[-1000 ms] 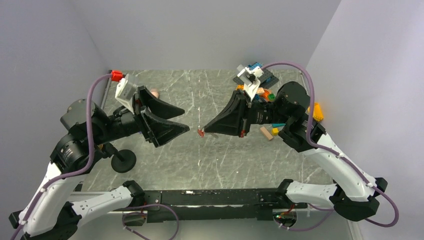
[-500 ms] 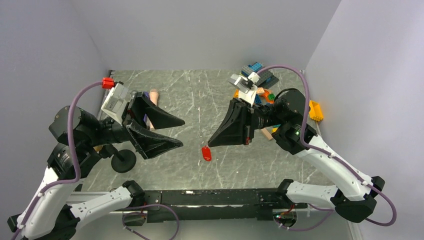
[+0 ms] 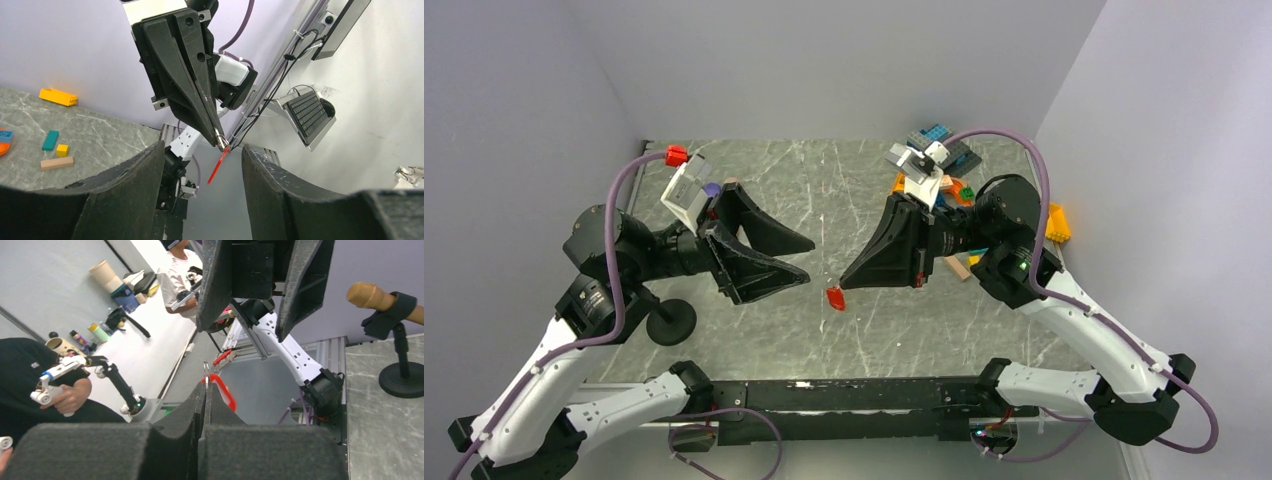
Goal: Remove the keys from the keyring
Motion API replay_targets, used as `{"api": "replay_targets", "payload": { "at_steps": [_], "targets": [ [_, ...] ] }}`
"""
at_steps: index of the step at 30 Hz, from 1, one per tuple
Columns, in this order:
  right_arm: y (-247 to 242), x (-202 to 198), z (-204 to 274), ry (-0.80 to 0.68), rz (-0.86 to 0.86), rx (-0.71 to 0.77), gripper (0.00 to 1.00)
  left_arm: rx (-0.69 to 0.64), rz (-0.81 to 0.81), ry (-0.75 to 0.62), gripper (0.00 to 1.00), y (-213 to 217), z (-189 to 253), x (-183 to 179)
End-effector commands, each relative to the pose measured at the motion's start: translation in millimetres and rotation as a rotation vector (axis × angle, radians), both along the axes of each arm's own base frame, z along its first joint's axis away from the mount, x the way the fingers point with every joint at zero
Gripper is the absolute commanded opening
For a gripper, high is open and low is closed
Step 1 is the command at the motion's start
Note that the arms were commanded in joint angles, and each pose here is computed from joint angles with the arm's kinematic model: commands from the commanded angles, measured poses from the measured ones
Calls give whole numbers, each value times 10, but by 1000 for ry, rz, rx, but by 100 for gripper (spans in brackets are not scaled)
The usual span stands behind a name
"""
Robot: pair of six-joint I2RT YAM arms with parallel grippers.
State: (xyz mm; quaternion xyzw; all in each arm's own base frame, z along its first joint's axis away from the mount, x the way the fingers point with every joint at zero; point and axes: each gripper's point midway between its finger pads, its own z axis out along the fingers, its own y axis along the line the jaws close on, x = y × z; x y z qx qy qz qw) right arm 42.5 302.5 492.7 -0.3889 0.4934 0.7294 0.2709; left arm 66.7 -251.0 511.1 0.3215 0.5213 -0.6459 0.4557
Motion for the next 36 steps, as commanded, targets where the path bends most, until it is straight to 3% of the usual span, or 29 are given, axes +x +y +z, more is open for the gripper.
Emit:
{"api": "replay_targets", "payload": {
  "at_steps": [1,8,18,31,36],
  "targets": [
    [-61,6,204,-65,-64,51,0,-52,-20,-47,62,50,209,-82],
    [-32,231,185,-87,-222,33,0,-81,49,-28,58,70,229,27],
    [0,350,161,-97,-281,30,0,-105,79,-5,54,36,220,124],
    [34,472,171,-110,-338,11,0,-17,92,18,52,-59,21,234],
    [79,534,107,-113,-347,-52,0,48,119,-26,57,-56,37,278]
  ]
}}
